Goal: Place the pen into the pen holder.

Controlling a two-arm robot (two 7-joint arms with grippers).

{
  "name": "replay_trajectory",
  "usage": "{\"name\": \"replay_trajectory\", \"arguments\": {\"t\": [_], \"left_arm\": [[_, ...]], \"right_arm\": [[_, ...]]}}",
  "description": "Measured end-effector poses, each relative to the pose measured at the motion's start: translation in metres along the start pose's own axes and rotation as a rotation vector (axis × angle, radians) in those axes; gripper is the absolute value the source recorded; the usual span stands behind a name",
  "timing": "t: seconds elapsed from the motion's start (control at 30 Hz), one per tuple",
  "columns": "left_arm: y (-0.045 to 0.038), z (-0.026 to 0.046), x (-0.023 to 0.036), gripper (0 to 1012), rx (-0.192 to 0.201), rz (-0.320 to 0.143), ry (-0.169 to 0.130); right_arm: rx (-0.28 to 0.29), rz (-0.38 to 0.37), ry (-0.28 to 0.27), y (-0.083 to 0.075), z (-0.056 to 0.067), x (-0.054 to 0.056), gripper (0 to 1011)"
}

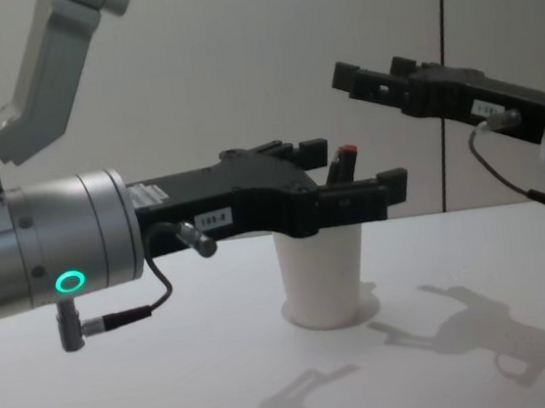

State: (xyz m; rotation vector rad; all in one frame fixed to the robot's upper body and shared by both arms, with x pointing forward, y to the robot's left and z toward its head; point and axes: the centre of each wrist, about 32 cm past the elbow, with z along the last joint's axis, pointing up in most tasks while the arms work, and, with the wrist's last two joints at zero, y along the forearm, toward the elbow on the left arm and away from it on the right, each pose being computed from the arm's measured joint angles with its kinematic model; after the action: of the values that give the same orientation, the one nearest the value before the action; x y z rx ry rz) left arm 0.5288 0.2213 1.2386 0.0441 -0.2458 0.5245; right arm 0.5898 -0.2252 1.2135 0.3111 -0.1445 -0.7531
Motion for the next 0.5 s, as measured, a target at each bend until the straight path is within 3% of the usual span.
{"name": "replay_trajectory", "arguments": {"t": [0.5], "left_arm": [[0.0000, 0.0000, 0.0000, 1003, 0.000, 0.000, 0.000]], "right_arm": [[-0.007, -0.008, -0.010, -0.0058, 0.0037, -0.0021, 1002]]}}
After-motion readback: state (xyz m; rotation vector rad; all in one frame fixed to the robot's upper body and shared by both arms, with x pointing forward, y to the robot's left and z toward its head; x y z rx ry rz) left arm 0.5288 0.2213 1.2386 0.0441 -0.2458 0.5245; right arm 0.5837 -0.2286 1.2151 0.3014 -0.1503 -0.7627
